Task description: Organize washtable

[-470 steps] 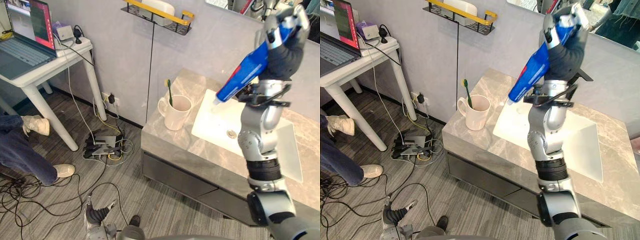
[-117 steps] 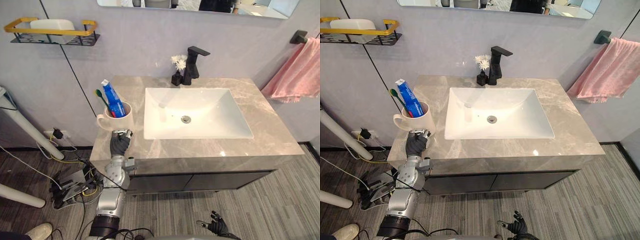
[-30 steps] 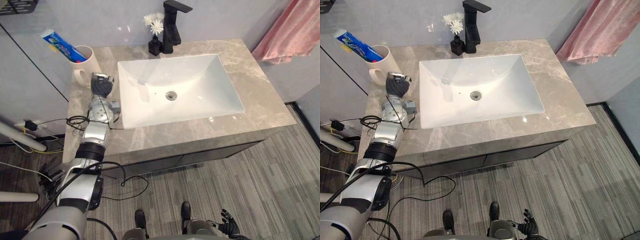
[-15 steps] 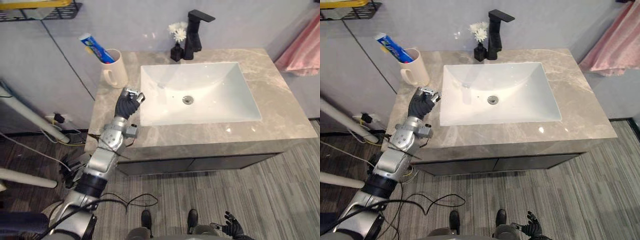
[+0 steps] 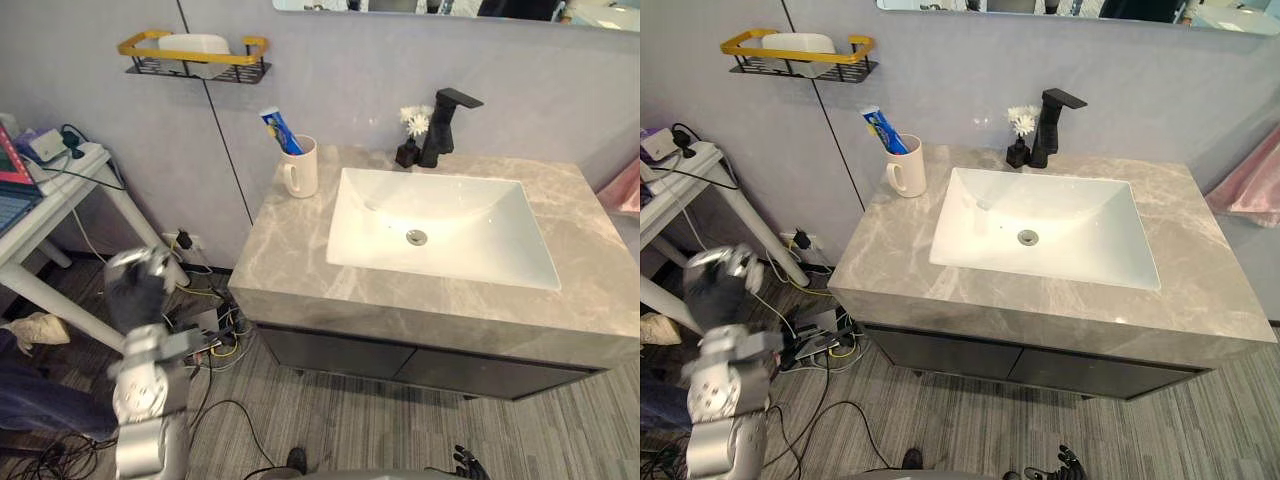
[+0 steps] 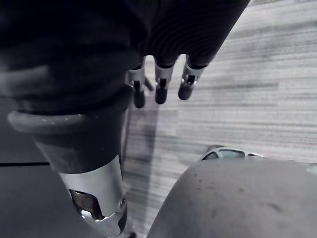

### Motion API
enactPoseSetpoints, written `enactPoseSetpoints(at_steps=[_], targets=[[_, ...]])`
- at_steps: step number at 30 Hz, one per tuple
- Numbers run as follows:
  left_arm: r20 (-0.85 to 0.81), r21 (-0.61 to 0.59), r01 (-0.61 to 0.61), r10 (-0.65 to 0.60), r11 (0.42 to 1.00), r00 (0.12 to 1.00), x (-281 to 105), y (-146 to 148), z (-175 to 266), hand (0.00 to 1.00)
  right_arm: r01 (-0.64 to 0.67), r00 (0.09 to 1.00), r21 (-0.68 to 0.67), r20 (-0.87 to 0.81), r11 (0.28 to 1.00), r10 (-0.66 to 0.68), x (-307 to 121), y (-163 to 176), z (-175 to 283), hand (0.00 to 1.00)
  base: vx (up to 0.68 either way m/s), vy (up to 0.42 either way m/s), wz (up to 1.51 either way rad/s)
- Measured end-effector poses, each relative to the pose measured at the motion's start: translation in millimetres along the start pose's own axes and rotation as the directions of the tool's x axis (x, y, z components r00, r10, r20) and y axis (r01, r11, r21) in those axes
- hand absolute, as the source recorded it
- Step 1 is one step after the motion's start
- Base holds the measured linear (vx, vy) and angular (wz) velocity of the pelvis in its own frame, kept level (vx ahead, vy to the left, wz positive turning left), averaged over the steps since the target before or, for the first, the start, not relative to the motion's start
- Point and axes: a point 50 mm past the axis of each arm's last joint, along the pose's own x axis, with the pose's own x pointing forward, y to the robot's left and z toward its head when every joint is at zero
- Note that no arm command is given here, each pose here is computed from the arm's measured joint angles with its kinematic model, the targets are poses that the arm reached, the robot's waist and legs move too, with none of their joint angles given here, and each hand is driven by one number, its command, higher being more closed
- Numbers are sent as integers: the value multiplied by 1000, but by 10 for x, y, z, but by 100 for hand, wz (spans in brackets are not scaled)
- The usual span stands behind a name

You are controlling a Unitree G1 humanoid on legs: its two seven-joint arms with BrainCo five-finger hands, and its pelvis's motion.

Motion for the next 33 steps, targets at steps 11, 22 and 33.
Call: enactPoseSetpoints(at_steps=[11, 22, 33], targets=[[-397, 272, -302, 393, 914, 830, -597, 793, -840, 100, -71, 994, 5, 81, 997, 70, 14, 208, 212, 0, -3, 2, 3], [-845, 476, -309, 525, 823, 97, -2268, 1105, -1793, 0, -57, 998, 90, 38, 994, 54, 23, 328, 145, 0, -15, 0, -10], [-906, 413, -15, 412, 911, 95, -2245, 987, -1907, 0, -40, 998, 106, -47, 994, 45, 131, 296, 103, 0, 7, 0, 1]])
